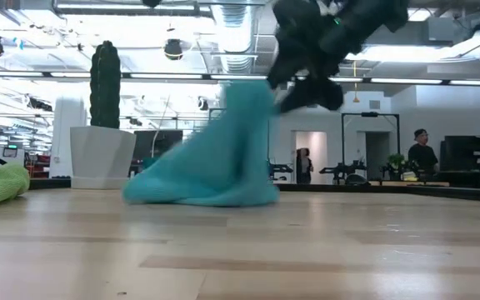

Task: Fold microfiber towels
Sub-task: Fold the blue towel

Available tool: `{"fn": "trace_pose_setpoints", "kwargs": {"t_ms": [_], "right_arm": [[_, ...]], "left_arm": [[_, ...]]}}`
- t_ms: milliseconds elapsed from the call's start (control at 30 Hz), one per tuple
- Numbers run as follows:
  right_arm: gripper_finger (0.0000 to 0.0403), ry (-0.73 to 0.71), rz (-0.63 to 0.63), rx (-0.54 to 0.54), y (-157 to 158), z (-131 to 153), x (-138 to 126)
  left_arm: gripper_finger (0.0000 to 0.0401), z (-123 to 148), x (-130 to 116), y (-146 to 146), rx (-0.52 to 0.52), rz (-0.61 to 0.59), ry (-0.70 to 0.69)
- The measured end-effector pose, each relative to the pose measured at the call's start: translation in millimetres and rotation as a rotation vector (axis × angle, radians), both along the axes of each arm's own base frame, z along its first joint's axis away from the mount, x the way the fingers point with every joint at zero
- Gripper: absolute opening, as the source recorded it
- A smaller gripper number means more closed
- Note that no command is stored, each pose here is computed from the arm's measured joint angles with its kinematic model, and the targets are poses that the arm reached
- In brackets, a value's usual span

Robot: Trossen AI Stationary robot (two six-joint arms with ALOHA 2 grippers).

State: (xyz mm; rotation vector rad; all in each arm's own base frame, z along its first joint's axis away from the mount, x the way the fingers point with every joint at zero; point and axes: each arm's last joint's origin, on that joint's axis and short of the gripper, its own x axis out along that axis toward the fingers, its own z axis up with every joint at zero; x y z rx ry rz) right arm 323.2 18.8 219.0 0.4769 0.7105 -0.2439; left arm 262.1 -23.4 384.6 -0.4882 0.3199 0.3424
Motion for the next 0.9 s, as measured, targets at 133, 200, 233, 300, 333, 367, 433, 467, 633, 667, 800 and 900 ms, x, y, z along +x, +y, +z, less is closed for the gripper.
{"fn": "trace_pose_setpoints", "kwargs": {"t_ms": [133, 200, 233, 300, 333, 367, 433, 467, 633, 667, 800, 900], "right_arm": [[0.0274, -0.021, -0.002, 0.008, 1.3, -15.5, -0.4], [0.0275, 0.002, -0.004, 0.009, 1.1, -23.9, -2.8], [0.0275, 0.015, -0.005, 0.01, 1.2, -27.4, -4.6], [0.0275, 0.026, 0.004, 0.01, 3.2, -32.3, -7.8], [0.0275, 0.035, 0.02, -0.001, 4.5, -35.4, -9.8], [0.0275, 0.055, 0.038, -0.017, 5.4, -39.0, -13.0], [0.0275, 0.098, 0.064, -0.035, 6.7, -44.2, -20.0], [0.0275, 0.105, 0.067, -0.033, 6.9, -44.9, -20.7], [0.0275, 0.182, 0.115, 0.029, 7.1, -46.8, -29.8], [0.0275, 0.191, 0.114, 0.041, 7.8, -44.9, -31.6], [0.0275, 0.27, 0.118, 0.048, 11.9, -36.1, -48.1], [0.0276, 0.299, 0.128, 0.028, 14.6, -22.6, -64.0]], "left_arm": [[0.0096, 13.8, -4.5, -0.5, 0.0, -0.025, -0.029], [0.0096, 13.2, -5.2, -1.1, -0.009, -0.047, -0.016], [0.0096, 10.9, -5.6, -1.8, -0.011, -0.057, 0.005], [0.0096, 2.4, -3.3, -5.9, -0.013, -0.069, 0.05], [0.0096, -4.0, 0.6, -7.7, -0.019, -0.073, 0.067], [0.0096, -13.2, 5.8, -9.8, -0.02, -0.08, 0.092], [0.0096, -34.9, 21.4, -14.4, -0.03, -0.112, 0.142], [0.0096, -44.7, 30.4, -16.0, -0.033, -0.12, 0.155], [0.0096, -100.2, 81.2, -22.6, -0.11, -0.179, 0.231], [0.0096, -114.1, 89.6, -24.7, -0.125, -0.196, 0.263], [0.0096, -154.7, 105.8, -30.3, -0.184, -0.252, 0.392], [0.0096, -168.6, 109.0, -34.5, -0.154, -0.312, 0.444]]}}
